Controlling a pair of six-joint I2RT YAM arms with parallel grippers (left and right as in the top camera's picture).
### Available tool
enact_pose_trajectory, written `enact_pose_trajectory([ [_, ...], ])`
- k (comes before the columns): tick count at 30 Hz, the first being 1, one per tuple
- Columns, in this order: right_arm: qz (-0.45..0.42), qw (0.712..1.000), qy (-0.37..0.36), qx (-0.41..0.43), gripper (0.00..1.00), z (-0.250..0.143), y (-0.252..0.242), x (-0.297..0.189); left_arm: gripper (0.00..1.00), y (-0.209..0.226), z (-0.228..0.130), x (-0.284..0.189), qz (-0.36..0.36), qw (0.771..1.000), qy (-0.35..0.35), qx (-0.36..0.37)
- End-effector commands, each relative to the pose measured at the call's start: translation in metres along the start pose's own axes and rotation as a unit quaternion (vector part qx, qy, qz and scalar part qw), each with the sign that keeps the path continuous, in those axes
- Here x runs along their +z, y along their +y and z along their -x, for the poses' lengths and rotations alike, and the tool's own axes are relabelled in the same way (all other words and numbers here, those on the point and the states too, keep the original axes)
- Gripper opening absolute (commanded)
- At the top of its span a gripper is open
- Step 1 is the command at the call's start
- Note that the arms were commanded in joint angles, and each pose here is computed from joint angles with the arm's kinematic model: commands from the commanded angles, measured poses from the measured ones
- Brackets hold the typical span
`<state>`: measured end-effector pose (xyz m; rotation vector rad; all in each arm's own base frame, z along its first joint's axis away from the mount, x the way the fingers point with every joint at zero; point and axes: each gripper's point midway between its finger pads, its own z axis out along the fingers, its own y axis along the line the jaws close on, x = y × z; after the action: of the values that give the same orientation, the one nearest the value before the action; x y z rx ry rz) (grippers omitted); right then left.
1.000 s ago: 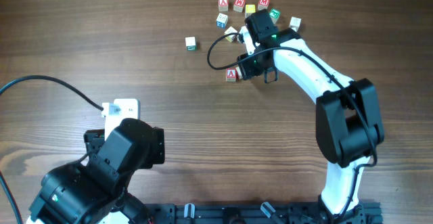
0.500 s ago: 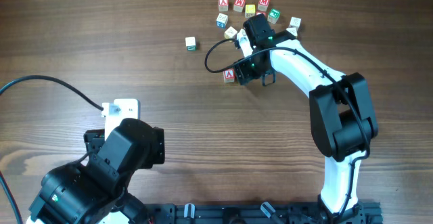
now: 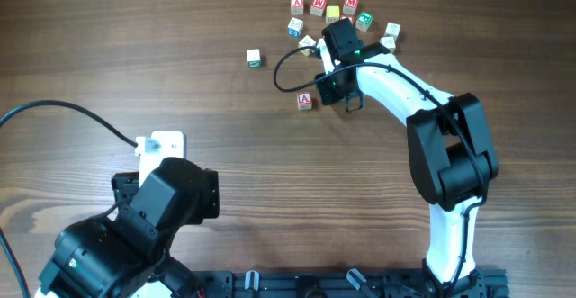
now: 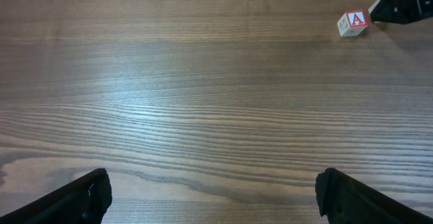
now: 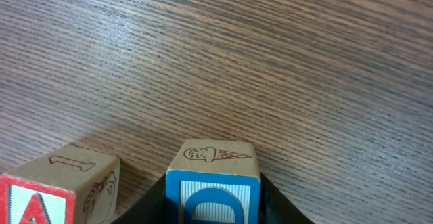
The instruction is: Form a tower
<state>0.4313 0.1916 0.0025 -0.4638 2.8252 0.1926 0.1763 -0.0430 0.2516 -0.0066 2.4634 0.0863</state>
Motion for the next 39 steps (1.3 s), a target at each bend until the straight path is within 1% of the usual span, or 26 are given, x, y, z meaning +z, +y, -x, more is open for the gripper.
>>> enact_pose_trajectory([
  [1, -0.004, 1.0, 0.004, 0.031, 0.28, 0.0, -0.002, 0.006, 1.0, 0.001, 0.001, -0.001, 0.0, 1.0, -0.003, 0.002],
  [5, -0.004, 0.998, 0.004, 0.055, 0.25, 0.017, 0.002, -0.028, 1.0, 0.001, 0.001, -0.001, 0.0, 1.0, -0.003, 0.002],
  [7, -0.002, 0.996, -0.006, 0.09, 0.25, 0.03, 0.005, -0.056, 1.0, 0.001, 0.001, -0.001, 0.0, 1.0, -0.003, 0.002],
  [9, 0.015, 0.993, -0.006, 0.117, 0.26, 0.033, 0.012, -0.066, 1.0, 0.001, 0.001, -0.001, 0.0, 1.0, -0.003, 0.002],
  [12, 0.057, 0.985, 0.01, 0.159, 0.26, 0.029, 0.028, -0.068, 1.0, 0.001, 0.001, -0.001, 0.0, 1.0, -0.003, 0.002],
  [15, 0.06, 0.988, 0.014, 0.144, 0.26, 0.026, 0.042, -0.067, 1.0, 0.001, 0.001, -0.001, 0.0, 1.0, -0.003, 0.002],
  [19, -0.004, 0.996, 0.002, 0.094, 0.27, 0.02, 0.063, -0.064, 1.0, 0.001, 0.001, -0.001, 0.0, 1.0, -0.003, 0.002],
  [20, -0.012, 0.996, -0.003, 0.085, 0.3, 0.019, 0.068, -0.064, 1.0, 0.001, 0.001, -0.001, 0.0, 1.0, -0.003, 0.002],
  [23, -0.029, 0.998, -0.016, 0.062, 0.31, 0.02, 0.083, -0.064, 1.0, 0.001, 0.001, -0.001, 0.0, 1.0, -0.003, 0.002],
  [29, -0.077, 0.995, -0.02, 0.059, 0.31, 0.015, 0.068, -0.059, 1.0, 0.001, 0.001, -0.001, 0.0, 1.0, -0.003, 0.002],
  [32, -0.079, 0.995, -0.017, 0.056, 0.33, 0.008, 0.065, -0.047, 1.0, 0.001, 0.001, -0.001, 0.0, 1.0, -0.003, 0.002],
  [36, -0.078, 0.996, -0.019, 0.046, 0.35, 0.009, 0.065, -0.046, 1.0, 0.001, 0.001, -0.001, 0.0, 1.0, -0.003, 0.002],
  [37, -0.072, 0.996, -0.02, 0.042, 0.38, 0.009, 0.067, -0.046, 1.0, 0.001, 0.001, -0.001, 0.0, 1.0, -0.003, 0.002],
  [39, -0.065, 0.997, -0.019, 0.042, 0.39, 0.009, 0.07, -0.045, 1.0, 0.001, 0.001, -0.001, 0.0, 1.0, -0.003, 0.002],
])
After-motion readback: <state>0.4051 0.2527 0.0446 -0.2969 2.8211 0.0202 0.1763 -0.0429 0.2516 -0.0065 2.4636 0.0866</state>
